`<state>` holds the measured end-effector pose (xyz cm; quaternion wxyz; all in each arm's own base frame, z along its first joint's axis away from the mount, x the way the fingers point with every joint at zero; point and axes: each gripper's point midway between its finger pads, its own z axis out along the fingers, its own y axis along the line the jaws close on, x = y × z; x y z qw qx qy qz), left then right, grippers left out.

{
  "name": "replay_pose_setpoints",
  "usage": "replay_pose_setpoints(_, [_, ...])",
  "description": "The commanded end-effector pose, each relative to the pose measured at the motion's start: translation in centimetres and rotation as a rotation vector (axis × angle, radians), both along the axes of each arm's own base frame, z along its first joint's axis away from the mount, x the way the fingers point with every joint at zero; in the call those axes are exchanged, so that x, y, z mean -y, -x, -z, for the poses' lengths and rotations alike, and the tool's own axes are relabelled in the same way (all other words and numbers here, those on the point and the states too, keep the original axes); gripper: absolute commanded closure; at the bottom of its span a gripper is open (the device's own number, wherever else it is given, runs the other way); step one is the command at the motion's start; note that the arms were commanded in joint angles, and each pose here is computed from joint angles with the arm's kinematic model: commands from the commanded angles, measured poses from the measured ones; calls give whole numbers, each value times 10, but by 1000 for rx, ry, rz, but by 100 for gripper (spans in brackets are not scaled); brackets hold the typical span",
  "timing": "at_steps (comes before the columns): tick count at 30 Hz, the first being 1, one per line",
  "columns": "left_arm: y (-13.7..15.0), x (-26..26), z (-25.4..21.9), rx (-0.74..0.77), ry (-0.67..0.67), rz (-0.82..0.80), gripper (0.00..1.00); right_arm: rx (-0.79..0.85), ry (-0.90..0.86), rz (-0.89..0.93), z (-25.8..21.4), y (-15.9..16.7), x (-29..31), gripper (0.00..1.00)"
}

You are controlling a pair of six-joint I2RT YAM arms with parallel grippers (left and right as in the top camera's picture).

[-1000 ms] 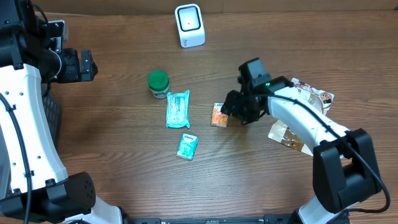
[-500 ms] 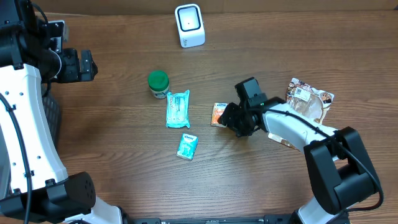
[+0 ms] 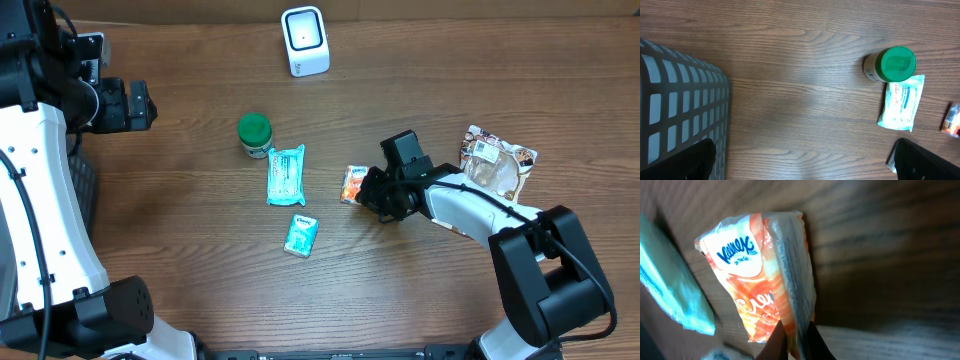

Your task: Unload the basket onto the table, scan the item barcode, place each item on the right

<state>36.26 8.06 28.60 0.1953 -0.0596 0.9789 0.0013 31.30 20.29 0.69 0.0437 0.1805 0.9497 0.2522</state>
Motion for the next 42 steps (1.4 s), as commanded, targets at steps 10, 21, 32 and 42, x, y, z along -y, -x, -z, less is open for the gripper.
replay_pose_setpoints(10, [0,-2,-1,4,-11,12,0,281,-774,-504,-194,6,-70,96])
replay_pose_setpoints(21, [0,-2,-1,4,-11,12,0,125,-980,-395,-250,-7,-64,96])
replay_pose_setpoints(32, [0,-2,-1,4,-11,13,0,190,-1013,-415,-271,-12,-65,96])
replay_pose_setpoints(42, [0,-2,-1,4,-11,12,0,383,-820,-457,-222,-18,-72,96])
